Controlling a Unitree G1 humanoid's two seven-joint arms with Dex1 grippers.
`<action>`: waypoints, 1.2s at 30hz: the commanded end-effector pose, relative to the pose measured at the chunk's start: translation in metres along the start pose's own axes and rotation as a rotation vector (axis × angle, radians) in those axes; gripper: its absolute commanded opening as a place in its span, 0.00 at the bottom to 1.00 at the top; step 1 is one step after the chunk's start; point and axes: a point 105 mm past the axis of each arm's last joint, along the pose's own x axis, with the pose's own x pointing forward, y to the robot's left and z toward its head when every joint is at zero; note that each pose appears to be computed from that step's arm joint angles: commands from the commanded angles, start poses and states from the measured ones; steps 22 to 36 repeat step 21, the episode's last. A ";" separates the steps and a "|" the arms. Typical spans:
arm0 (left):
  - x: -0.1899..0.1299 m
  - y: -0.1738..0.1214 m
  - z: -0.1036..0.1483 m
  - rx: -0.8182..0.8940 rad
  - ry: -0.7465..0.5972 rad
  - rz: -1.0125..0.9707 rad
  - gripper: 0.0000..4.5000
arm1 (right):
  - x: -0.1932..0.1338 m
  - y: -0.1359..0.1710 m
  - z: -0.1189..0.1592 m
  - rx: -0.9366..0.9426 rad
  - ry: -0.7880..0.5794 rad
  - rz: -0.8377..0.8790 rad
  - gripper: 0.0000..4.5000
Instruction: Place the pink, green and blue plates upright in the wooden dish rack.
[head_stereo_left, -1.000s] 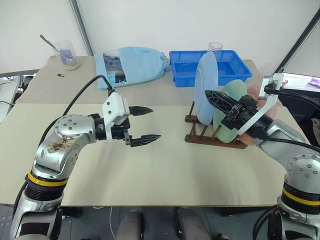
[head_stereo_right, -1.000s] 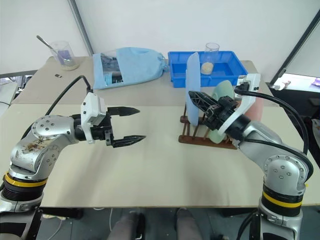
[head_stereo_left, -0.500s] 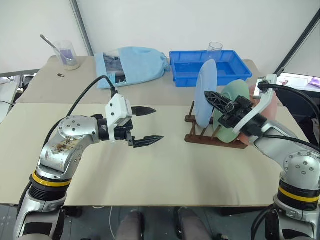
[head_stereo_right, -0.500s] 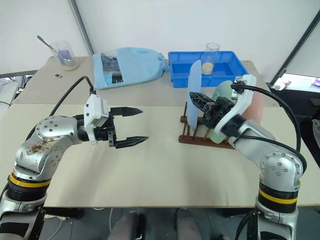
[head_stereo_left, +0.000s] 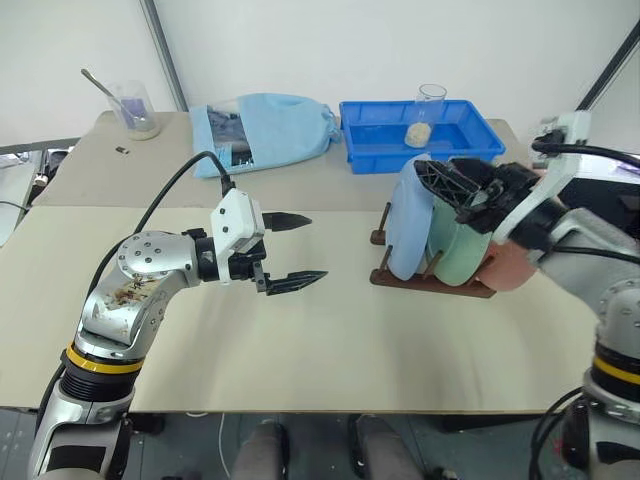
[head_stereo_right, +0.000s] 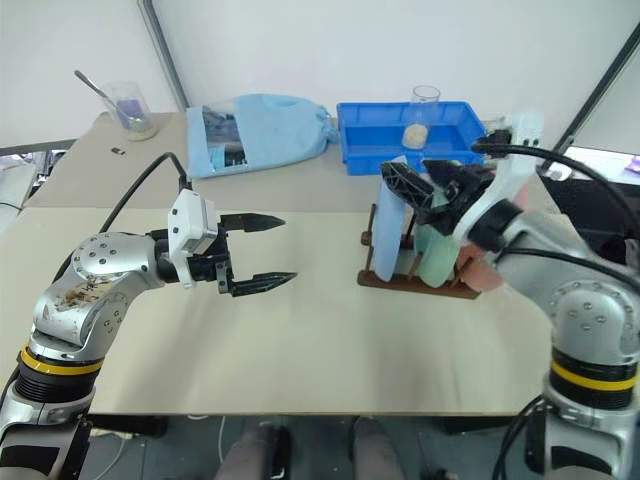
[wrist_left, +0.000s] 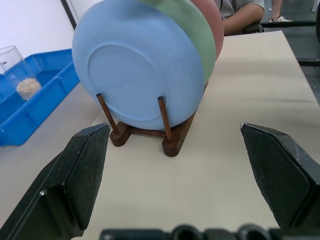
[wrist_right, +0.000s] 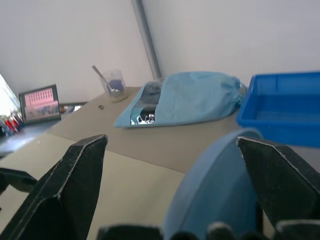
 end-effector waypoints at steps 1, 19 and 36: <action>-0.012 0.005 -0.001 0.031 0.066 0.038 1.00 | -0.028 0.015 0.014 -0.253 0.088 0.146 0.99; -0.080 -0.002 -0.052 -0.040 0.435 0.111 1.00 | -0.149 -0.048 -0.025 -0.599 0.714 0.186 0.99; -0.081 -0.003 -0.052 -0.060 0.423 0.114 1.00 | -0.148 -0.051 -0.029 -0.602 0.716 0.189 0.99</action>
